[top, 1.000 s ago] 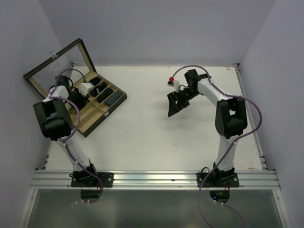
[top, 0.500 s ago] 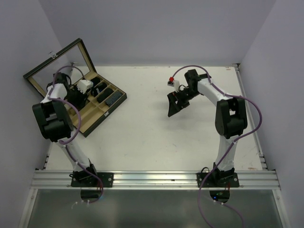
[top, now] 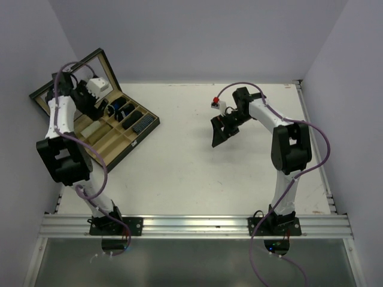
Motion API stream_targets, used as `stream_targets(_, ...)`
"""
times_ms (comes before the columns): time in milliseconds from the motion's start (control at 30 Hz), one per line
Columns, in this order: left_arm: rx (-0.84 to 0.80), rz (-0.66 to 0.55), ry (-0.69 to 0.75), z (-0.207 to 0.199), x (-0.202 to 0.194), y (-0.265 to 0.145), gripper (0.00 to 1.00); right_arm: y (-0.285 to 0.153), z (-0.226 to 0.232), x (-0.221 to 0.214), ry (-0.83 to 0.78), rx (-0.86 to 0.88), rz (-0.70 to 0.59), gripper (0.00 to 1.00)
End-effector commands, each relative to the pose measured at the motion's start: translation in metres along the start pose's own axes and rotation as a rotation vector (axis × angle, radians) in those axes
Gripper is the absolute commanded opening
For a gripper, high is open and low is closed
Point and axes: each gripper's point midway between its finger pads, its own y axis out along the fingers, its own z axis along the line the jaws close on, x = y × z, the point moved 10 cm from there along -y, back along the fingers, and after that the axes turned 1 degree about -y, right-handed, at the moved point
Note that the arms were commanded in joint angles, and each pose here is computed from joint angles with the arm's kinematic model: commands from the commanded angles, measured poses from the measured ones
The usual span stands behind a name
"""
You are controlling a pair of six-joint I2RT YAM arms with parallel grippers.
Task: Roll the underwear
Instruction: Place the rolled underwear into the container
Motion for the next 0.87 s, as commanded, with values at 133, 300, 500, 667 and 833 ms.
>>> stream_targets(133, 0.076, -0.309, 0.108, -0.017, 0.104, -0.081, 1.0, -0.05, 0.02, 0.015, -0.126, -0.161, -0.11, 0.99)
stream_targets(300, -0.061, -0.381, 0.012, -0.081, 0.148, -0.061, 1.0, -0.071, 0.023, 0.013, -0.107, -0.275, -0.181, 0.99)
stream_targets(500, -0.343, -0.389, -0.051, -0.187, 0.176, -0.001, 1.0, -0.076, 0.02, -0.008, -0.022, -0.383, -0.273, 0.99)
stream_targets(667, -0.359, -0.368, -0.087, -0.206, 0.153, 0.016, 1.0, -0.075, 0.025, -0.027, -0.013, -0.432, -0.277, 0.99)
stream_targets(833, -0.338, -0.361, -0.099, -0.215, 0.133, 0.014, 1.0, -0.074, 0.028, -0.033, -0.032, -0.439, -0.311, 0.99)
